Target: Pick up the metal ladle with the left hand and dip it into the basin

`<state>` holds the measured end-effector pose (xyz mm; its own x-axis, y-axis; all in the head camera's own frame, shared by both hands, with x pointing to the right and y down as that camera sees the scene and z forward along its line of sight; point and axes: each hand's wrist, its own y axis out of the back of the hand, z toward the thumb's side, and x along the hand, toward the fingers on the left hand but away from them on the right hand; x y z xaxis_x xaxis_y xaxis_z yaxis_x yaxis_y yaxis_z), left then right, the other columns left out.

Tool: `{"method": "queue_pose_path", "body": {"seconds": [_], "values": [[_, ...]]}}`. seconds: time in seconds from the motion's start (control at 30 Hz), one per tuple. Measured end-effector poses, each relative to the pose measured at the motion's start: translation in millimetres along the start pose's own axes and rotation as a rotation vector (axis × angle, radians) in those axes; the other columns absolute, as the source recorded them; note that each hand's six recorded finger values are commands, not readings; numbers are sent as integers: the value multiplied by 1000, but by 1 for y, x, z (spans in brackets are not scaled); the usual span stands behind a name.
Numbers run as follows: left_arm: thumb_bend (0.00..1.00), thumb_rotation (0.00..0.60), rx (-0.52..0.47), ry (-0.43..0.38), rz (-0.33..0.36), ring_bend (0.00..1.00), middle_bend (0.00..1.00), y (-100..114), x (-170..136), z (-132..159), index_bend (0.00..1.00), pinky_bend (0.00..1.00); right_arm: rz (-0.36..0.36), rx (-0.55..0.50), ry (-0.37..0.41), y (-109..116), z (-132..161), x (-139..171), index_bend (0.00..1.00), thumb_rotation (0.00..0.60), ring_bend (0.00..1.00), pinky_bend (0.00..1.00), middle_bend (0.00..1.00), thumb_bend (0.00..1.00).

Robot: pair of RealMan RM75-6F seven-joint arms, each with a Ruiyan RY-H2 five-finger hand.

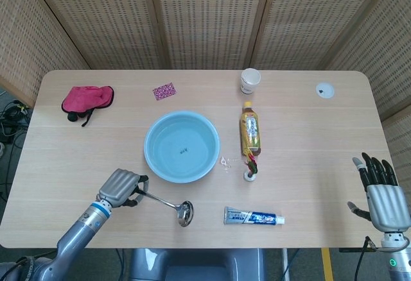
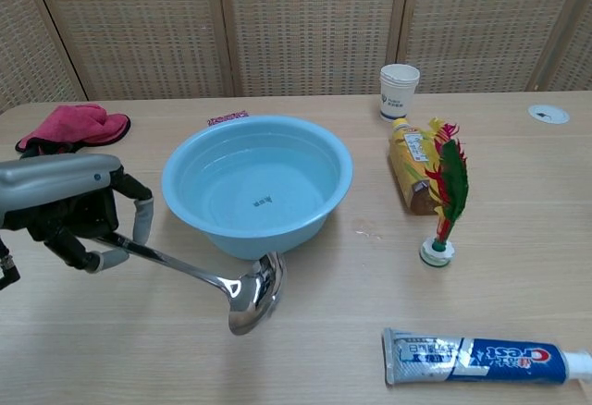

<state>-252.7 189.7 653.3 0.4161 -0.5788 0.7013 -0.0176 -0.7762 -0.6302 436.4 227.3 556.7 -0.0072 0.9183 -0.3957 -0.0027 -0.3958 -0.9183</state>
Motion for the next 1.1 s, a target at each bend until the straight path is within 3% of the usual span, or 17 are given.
{"method": "queue_pose_path", "body": {"seconds": [0.37,0.57,0.9,1.1], "values": [[728,600,61,56,8,959,930,67,29,9,677,1000,-6,-4,2,2,1,-1,0,600,0,0,0,0],[733,600,109,102,3,959,930,93,47,17,678,1000,-9,-9,-2,3,0,-1,0,600,0,0,0,0],[742,600,264,229,-5,960,930,117,99,13,693,1000,-7,-13,-16,3,-4,-4,0,600,0,0,0,0],[751,600,299,304,-2,959,930,125,127,5,696,1000,1,-20,-39,2,-11,-8,0,600,0,0,0,0]]}}
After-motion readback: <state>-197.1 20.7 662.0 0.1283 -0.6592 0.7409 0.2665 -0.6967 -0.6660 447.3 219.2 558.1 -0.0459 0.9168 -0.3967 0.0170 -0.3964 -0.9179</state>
